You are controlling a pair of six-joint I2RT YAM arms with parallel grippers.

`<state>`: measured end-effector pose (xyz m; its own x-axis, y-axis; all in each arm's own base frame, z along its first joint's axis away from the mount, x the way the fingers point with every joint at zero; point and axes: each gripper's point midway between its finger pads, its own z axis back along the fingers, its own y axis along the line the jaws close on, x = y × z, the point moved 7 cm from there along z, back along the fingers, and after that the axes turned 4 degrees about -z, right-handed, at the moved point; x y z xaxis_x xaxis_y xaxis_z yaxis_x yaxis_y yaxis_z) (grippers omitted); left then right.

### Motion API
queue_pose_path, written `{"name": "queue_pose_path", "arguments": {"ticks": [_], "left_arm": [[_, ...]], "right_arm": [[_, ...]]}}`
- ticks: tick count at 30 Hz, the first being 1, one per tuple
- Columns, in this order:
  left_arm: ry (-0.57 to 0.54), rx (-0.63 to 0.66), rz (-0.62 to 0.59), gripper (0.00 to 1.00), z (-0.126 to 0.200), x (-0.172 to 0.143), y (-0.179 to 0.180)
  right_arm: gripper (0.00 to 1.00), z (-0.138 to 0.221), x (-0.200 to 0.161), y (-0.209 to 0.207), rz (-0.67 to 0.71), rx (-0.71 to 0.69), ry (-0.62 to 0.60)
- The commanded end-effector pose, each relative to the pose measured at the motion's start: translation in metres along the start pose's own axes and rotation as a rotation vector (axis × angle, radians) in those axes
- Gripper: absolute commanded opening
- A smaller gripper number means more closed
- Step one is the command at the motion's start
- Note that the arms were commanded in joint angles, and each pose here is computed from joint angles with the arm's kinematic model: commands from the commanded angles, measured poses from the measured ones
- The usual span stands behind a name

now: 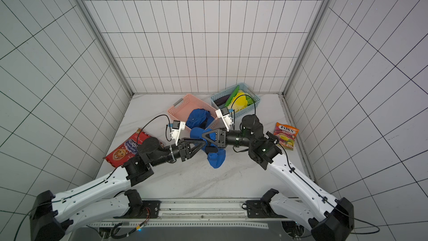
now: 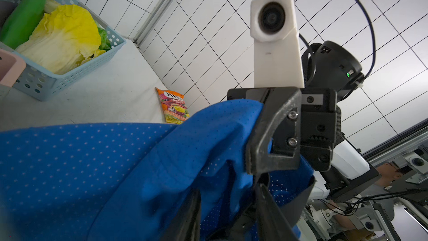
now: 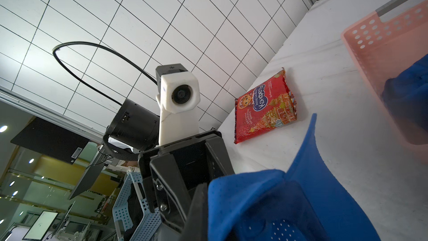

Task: Turn the baseball cap inside out
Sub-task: Turn over the baseball cap.

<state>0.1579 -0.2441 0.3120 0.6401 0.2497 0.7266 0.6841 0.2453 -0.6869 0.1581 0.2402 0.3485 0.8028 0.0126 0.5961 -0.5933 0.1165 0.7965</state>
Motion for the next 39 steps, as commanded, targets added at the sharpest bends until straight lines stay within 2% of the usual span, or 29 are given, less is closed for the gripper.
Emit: {"name": "queue_pose_path", "arguments": {"ticks": [1, 9, 14, 17, 20, 23, 28, 31, 35, 39], "left_arm": [[-0.011, -0.033, 0.005, 0.37, -0.003, 0.001, -0.002], [0.039, -0.082, 0.025, 0.23, -0.015, -0.001, -0.003], [0.003, -0.071, 0.023, 0.0, -0.012, 0.002, -0.003], [-0.027, -0.039, 0.022, 0.0, -0.005, 0.002, 0.0], [-0.056, 0.009, 0.019, 0.0, 0.006, 0.001, 0.003], [-0.09, 0.059, 0.012, 0.0, 0.017, 0.002, 0.006], [-0.145, 0.139, 0.026, 0.0, 0.031, 0.003, 0.011], [-0.179, 0.157, 0.046, 0.0, 0.036, 0.005, 0.013], [-0.217, 0.192, 0.091, 0.0, 0.038, 0.009, 0.016], [-0.235, 0.205, 0.117, 0.0, 0.037, 0.01, 0.018]], "right_arm": [[0.0, 0.0, 0.007, 0.016, 0.043, 0.065, -0.004], [0.0, -0.001, 0.014, 0.024, 0.067, 0.073, -0.015], [0.02, -0.002, 0.011, 0.015, 0.071, 0.03, -0.017], [0.2, 0.005, 0.012, 0.007, 0.105, -0.064, -0.07], [0.44, 0.017, 0.018, 0.005, 0.151, -0.14, -0.142], [0.59, 0.03, 0.023, 0.007, 0.202, -0.229, -0.21], [0.66, 0.047, 0.026, 0.007, 0.255, -0.358, -0.279], [0.68, 0.05, 0.024, 0.006, 0.257, -0.375, -0.288], [0.73, 0.045, 0.017, 0.005, 0.269, -0.4, -0.253], [0.77, 0.03, -0.002, 0.008, 0.389, -0.535, -0.209]]}}
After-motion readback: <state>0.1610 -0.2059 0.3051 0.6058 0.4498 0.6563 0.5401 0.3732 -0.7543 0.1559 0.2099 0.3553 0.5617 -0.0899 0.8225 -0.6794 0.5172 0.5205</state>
